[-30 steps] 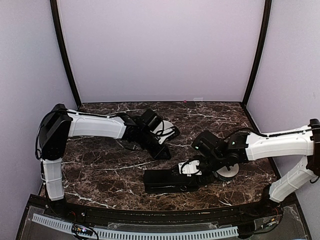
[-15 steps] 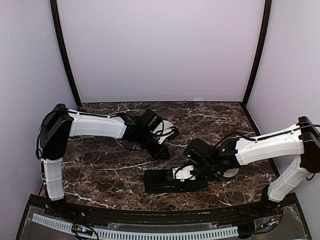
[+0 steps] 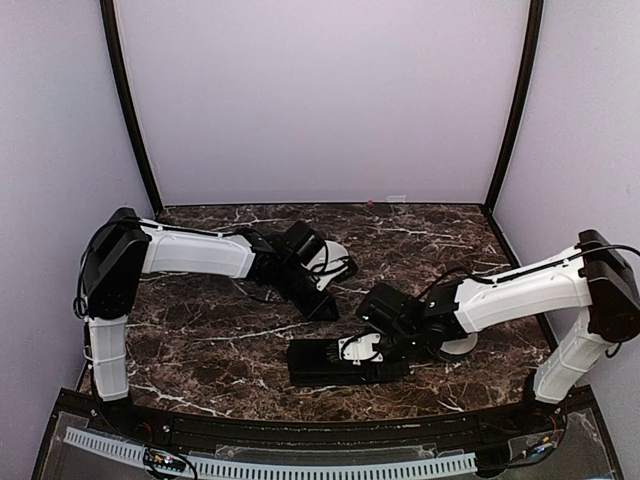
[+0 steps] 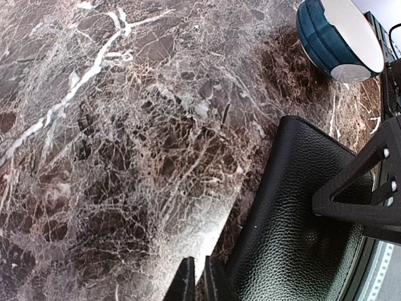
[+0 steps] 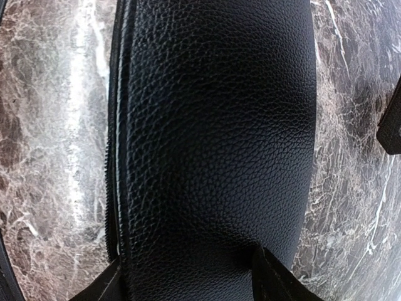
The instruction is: Sort the hair-cutting tools
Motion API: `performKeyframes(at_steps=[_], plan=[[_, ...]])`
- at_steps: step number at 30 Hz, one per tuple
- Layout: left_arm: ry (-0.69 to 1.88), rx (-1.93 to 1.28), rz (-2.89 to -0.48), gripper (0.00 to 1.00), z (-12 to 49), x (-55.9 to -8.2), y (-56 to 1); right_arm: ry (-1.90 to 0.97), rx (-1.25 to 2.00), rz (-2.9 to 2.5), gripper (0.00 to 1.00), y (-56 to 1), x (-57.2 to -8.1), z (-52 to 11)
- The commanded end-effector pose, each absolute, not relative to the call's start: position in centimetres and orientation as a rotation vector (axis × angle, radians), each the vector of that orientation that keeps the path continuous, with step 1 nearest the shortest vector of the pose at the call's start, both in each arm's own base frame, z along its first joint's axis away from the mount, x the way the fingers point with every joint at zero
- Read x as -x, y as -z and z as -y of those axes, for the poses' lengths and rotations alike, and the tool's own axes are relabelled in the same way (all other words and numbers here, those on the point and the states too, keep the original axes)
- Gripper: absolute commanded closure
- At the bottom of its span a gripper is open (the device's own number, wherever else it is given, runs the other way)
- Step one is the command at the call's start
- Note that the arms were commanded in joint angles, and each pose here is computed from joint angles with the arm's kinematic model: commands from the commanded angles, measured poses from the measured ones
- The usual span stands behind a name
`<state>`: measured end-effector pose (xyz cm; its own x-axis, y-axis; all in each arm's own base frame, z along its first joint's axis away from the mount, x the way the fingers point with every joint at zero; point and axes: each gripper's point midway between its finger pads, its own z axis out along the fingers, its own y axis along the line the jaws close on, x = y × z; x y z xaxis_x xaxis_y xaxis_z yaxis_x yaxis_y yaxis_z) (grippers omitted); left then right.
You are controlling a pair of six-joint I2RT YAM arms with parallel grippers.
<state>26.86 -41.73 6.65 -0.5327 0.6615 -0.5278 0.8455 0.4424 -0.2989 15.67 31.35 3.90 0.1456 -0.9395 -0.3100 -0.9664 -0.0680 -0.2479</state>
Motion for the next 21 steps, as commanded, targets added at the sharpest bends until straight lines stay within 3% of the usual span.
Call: performKeyframes(at_steps=[1,16,21], plan=[[0.789,-1.297,-2.352,0.94,42.1,-26.9,-7.5,-0.053,1.982,-1.819,0.39,-3.8,-16.8,-32.5],[0.789,-1.302,-2.35,0.94,42.1,-26.9,-7.6,0.128,1.937,-1.788,0.54,-3.2,-18.6,-32.1],[0.778,-1.303,-2.349,0.94,42.1,-26.9,-7.6,0.09,1.956,-1.796,0.52,-3.4,-17.9,-32.4]])
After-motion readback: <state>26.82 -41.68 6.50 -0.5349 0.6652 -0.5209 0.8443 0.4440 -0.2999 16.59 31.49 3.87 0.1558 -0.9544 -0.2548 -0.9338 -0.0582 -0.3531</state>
